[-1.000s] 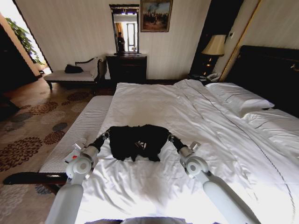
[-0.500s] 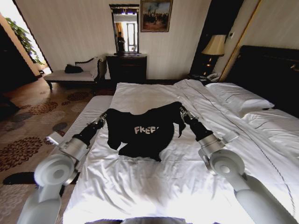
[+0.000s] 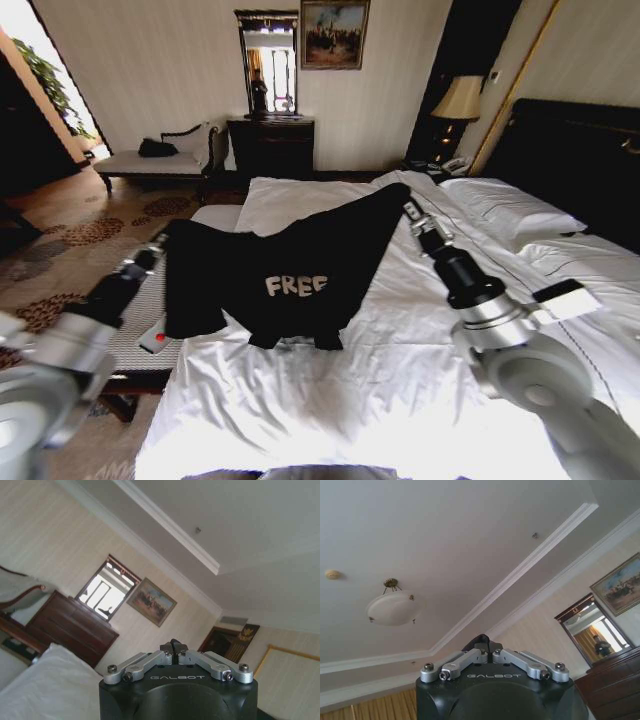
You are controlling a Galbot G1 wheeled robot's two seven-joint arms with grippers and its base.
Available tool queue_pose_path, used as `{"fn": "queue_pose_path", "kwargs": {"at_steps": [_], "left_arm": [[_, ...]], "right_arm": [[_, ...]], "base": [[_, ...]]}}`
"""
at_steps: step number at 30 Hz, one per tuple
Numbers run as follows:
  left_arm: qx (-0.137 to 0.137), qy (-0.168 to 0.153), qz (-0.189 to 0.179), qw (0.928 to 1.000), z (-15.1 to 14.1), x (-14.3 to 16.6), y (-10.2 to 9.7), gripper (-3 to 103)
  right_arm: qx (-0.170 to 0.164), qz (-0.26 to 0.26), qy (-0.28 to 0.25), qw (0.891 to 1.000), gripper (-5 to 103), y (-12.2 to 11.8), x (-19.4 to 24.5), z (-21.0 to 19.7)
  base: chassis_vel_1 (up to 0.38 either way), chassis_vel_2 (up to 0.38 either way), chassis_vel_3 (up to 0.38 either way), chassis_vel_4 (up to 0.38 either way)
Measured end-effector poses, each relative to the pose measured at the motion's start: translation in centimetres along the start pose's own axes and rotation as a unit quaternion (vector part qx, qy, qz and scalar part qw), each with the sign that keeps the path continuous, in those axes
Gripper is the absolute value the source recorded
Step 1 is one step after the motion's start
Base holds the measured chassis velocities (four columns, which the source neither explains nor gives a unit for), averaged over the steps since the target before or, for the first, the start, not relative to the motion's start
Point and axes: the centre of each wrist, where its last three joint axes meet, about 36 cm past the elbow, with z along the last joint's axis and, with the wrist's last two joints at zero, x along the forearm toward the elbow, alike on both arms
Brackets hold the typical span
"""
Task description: Fold the clothes on the bed.
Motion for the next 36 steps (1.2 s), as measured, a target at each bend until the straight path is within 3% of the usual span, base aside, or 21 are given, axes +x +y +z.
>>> {"fn": "queue_pose_path", "kwargs": {"at_steps": [3, 9, 20, 24, 25, 28, 32, 36], "left_arm": [[-0.002, -0.016, 0.005, 0.9999, -1.5, 0.4, -0.1, 0], [0.001, -0.004, 0.004, 1.0000, -0.9, 0.0, 0.0, 0], [-0.030, -0.026, 0.040, 0.9984, -3.7, -0.3, -1.2, 0], [-0.082, -0.028, 0.058, 0.9945, -4.5, -1.6, -2.4, 0], [-0.082, -0.028, 0.058, 0.9945, -4.5, -1.6, -2.4, 0], [-0.140, -0.017, 0.085, 0.9863, -5.2, -3.2, -3.9, 0], [-0.175, -0.010, 0.106, 0.9788, -5.8, -4.5, -4.9, 0], [-0.188, -0.013, 0.115, 0.9753, -7.0, -6.4, -4.8, 0]], "right_arm": [[0.022, -0.005, -0.004, 1.000, 0, -0.4, 0.7, -0.6], [0.020, 0.009, -0.003, 1.000, 0, -0.6, 1.3, 0.0], [0.058, -0.024, -0.026, 0.998, 0, -0.7, 0.8, -1.3], [0.091, -0.064, -0.028, 0.993, 0, -0.4, -0.2, -2.6], [0.091, -0.064, -0.028, 0.993, 0, -0.4, -0.2, -2.6], [0.118, -0.091, -0.023, 0.989, 0, -0.2, -1.3, -3.6], [0.139, -0.081, -0.020, 0.987, 0, -2.4, -2.6, -4.5], [0.159, -0.079, -0.029, 0.984, 0, -4.2, -4.5, -5.9]], "base": [[0.000, 0.000, 0.000, 0.000], [0.000, 0.000, 0.000, 0.000], [0.000, 0.000, 0.000, 0.000], [0.000, 0.000, 0.000, 0.000], [0.000, 0.000, 0.000, 0.000], [0.000, 0.000, 0.000, 0.000], [0.000, 0.000, 0.000, 0.000], [0.000, 0.000, 0.000, 0.000]]}}
